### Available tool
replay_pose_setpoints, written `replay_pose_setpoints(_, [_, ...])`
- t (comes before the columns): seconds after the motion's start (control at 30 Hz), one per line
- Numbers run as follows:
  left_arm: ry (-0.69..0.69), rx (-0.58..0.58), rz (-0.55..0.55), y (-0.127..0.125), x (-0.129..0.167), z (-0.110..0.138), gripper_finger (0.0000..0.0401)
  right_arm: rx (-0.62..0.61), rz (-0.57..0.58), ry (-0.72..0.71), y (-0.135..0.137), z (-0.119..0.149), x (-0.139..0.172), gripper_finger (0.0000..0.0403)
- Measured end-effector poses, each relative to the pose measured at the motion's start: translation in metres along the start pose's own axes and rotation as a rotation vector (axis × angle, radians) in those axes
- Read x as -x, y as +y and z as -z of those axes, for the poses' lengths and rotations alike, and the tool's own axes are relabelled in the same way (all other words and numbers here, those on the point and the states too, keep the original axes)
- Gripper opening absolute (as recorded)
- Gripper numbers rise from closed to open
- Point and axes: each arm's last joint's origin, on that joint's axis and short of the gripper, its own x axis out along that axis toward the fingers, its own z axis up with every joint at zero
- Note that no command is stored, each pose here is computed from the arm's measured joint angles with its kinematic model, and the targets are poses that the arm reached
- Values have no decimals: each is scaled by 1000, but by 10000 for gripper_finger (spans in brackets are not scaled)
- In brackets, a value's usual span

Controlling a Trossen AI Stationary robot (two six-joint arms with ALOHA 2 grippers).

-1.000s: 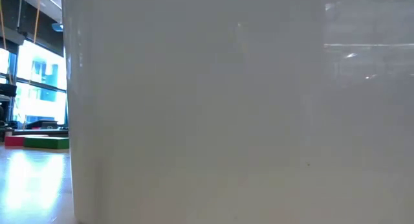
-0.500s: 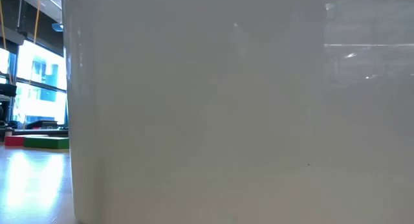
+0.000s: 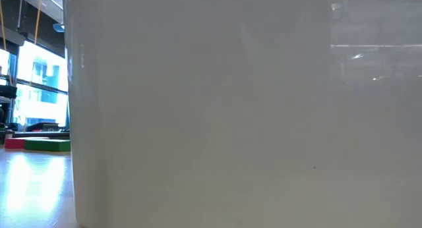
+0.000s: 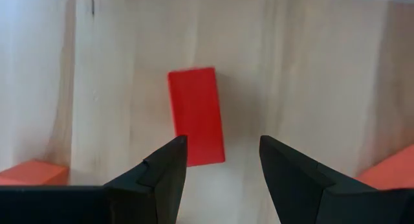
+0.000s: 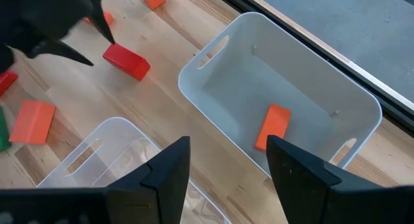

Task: Sort & place blocks by color
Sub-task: Put the red block into the transparent bin

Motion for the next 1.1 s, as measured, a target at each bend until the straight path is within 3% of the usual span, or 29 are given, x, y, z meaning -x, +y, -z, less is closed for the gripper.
replay_pose_setpoints(0.17, [45, 29, -28, 3, -9, 0, 184, 7, 0, 0, 0, 0, 0, 193])
replay_pose_setpoints(0.5, [1, 48, -116, 8, -9, -6, 184, 30, -1, 0, 0, 0, 0, 193])
replay_pose_setpoints(0.8, [-11, 49, -57, 6, -10, -5, 184, 34, -1, 0, 0, 0, 0, 193])
replay_pose_setpoints(1.1, [-11, 14, -70, 6, -10, -6, 184, 34, -1, 0, 0, 0, 0, 193])
